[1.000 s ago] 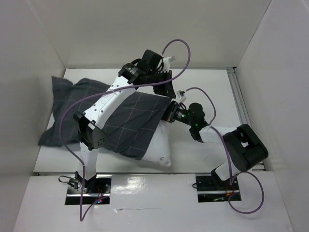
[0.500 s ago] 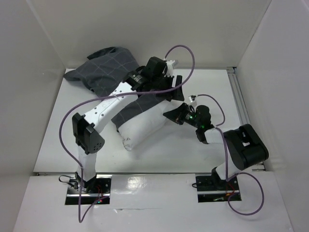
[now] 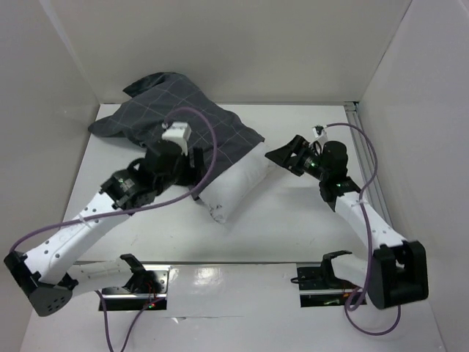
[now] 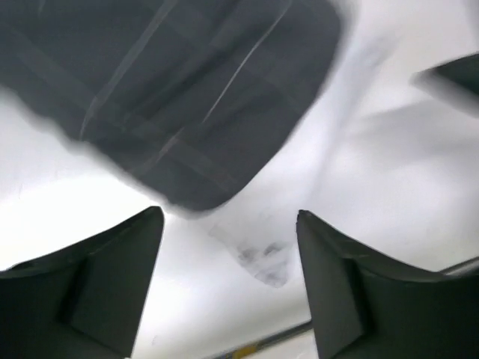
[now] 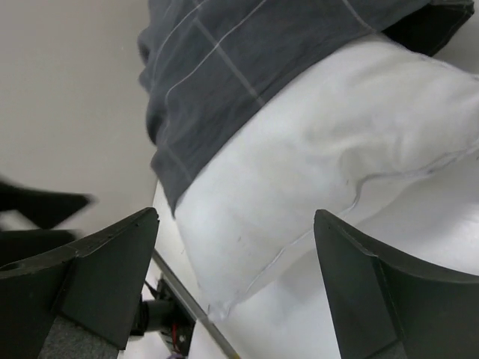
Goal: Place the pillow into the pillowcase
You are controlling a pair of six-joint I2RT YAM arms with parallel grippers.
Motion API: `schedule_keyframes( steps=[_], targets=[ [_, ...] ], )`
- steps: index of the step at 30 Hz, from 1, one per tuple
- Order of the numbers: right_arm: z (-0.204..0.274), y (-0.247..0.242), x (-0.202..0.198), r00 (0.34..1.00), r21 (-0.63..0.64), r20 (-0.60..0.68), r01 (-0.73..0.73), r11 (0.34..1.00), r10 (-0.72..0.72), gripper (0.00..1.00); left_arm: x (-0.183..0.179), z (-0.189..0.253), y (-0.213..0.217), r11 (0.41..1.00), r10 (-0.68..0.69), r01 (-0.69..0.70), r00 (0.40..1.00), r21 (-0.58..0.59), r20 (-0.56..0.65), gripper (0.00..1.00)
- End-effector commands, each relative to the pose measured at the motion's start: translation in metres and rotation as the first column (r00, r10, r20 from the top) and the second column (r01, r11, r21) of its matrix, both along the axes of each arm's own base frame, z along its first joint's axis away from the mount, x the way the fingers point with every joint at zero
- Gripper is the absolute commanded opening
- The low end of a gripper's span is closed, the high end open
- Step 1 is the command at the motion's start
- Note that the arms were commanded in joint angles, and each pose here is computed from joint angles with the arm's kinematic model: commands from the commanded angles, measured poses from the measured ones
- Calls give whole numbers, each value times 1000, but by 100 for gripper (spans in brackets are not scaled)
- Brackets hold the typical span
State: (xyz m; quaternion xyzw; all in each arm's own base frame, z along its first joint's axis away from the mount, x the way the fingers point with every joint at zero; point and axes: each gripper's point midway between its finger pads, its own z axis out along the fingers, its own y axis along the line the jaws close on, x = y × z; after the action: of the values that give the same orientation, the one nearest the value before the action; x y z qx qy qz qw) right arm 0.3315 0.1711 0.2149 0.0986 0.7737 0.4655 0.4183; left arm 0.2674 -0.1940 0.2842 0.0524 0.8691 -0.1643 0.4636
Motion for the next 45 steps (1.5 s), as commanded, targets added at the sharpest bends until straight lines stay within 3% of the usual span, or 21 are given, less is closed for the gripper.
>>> schedule_keyframes(
  steps=[1, 3, 9, 22, 24, 32, 33, 36, 38, 39, 40, 44, 45],
  targets=[
    [-14, -9, -30, 999, -79, -49, -2, 997, -2, 92, -6, -93, 20, 989, 143, -137, 983, 56, -115, 97],
    [-11, -11, -40, 998, -88, -57, -5, 996, 0, 93, -21, -132, 23, 988, 151, -146, 978, 44, -142, 97],
    [-13, -11, -55, 996, -112, -78, -41, 993, 32, 94, -1, -155, 39, 963, 269, -269, 963, 14, -14, 83],
    [-8, -9, -55, 996, -93, -79, -45, 995, 37, 95, 35, -199, 43, 936, 333, -328, 943, 125, -18, 82],
    [-8, -9, -55, 996, -93, -79, -45, 995, 37, 95, 41, -198, 54, 917, 381, -377, 925, 130, -3, 73],
    [-9, -9, -56, 995, -94, -88, -45, 995, 37, 95, 52, -206, 57, 899, 428, -425, 904, 111, -5, 60],
    [-11, -9, -57, 994, -95, -99, -46, 994, 37, 95, 55, -204, 55, 900, 428, -426, 904, 95, 4, 60],
    [-12, -8, -62, 991, -97, -116, -71, 993, 60, 99, 62, -202, 48, 910, 406, -404, 914, 89, -2, 73],
    [-12, -5, -67, 988, -86, -126, -97, 992, 86, 99, 61, -206, 44, 918, 385, -378, 923, 119, -32, 73],
    [-9, -2, -70, 988, -67, -121, -106, 992, 98, 99, 63, -203, 43, 919, 384, -379, 923, 111, -28, 69],
    [-9, 5, -76, 983, -38, -125, -142, 989, 136, 99, 61, -209, 44, 916, 389, -381, 920, 127, -44, 52],
    [-12, 43, -88, 969, 84, -116, -211, 974, 220, 99, 62, -205, 51, 897, 430, -421, 901, 135, -53, 0],
    [-13, 68, -96, 954, 106, -107, -270, 957, 281, 99, 62, -197, 50, 896, 436, -429, 898, 115, -50, 0]
  ],
)
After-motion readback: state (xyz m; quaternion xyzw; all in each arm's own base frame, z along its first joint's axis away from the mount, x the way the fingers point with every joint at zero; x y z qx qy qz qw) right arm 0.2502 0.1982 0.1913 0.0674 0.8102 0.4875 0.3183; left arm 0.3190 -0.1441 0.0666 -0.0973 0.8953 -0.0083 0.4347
